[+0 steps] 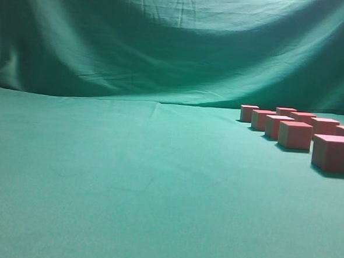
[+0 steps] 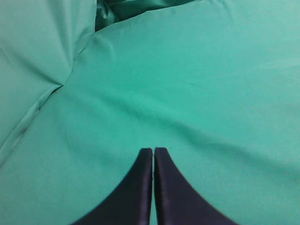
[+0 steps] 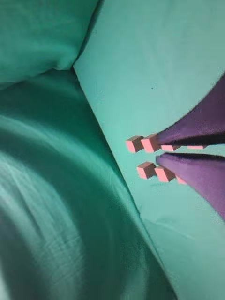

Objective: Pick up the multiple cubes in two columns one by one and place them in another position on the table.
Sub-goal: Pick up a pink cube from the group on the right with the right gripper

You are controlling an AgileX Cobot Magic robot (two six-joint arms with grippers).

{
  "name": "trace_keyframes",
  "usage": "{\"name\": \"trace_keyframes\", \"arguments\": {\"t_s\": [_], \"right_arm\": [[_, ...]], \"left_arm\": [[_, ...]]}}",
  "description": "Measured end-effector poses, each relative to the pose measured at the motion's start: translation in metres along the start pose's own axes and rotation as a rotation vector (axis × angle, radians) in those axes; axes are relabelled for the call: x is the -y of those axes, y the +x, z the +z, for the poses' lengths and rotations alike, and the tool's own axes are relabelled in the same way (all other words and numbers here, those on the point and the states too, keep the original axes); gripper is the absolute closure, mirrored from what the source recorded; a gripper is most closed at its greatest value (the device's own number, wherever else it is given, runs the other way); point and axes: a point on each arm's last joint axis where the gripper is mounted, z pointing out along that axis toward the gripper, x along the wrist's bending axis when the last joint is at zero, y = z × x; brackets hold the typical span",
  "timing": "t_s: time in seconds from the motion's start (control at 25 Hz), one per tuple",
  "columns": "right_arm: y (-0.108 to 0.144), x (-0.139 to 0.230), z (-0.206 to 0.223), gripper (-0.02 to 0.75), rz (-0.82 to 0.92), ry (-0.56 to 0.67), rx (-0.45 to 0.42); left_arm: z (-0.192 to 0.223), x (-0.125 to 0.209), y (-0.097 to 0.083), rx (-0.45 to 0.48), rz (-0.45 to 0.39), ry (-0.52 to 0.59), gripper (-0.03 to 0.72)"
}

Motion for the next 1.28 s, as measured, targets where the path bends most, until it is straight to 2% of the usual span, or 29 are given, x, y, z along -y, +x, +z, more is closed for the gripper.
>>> {"name": "trace_keyframes", "arguments": {"t_s": [0.12,0.24,0.36,0.48,0.56,0.72,0.88,1.0,1.2,1.24,1.28], "right_arm": [[0.007,-0.01,-0.002,0.687,-0.005,-0.013,-0.025],[0.024,-0.04,-0.011,0.687,-0.117,-0.083,-0.078],[0.043,-0.07,-0.015,0.687,-0.122,-0.094,-0.131],[0.058,-0.081,-0.005,0.687,-0.153,0.067,-0.179],[0.064,-0.079,0.008,0.687,-0.232,0.234,-0.216],[0.076,-0.071,0.026,0.687,-0.396,0.503,-0.368],[0.083,-0.063,0.043,0.687,-0.46,0.74,-0.484],[0.083,-0.06,0.059,0.687,-0.476,0.841,-0.515],[0.079,-0.057,0.086,0.687,-0.502,0.922,-0.491],[0.078,-0.056,0.092,0.738,-0.503,0.939,-0.479],[0.078,-0.057,0.098,0.738,-0.496,0.957,-0.464]], "left_arm": [[0.0,0.0,0.0,0.0,0.0,0.0,0.688],[0.0,0.0,0.0,0.0,0.0,0.0,0.688],[0.0,0.0,0.0,0.0,0.0,0.0,0.688],[0.0,0.0,0.0,0.0,0.0,0.0,0.688],[0.0,0.0,0.0,0.0,0.0,0.0,0.688],[0.0,0.0,0.0,0.0,0.0,0.0,0.688],[0.0,0.0,0.0,0.0,0.0,0.0,0.688],[0.0,0.0,0.0,0.0,0.0,0.0,0.688],[0.0,0.0,0.0,0.0,0.0,0.0,0.688],[0.0,0.0,0.0,0.0,0.0,0.0,0.688],[0.0,0.0,0.0,0.0,0.0,0.0,0.688]]}}
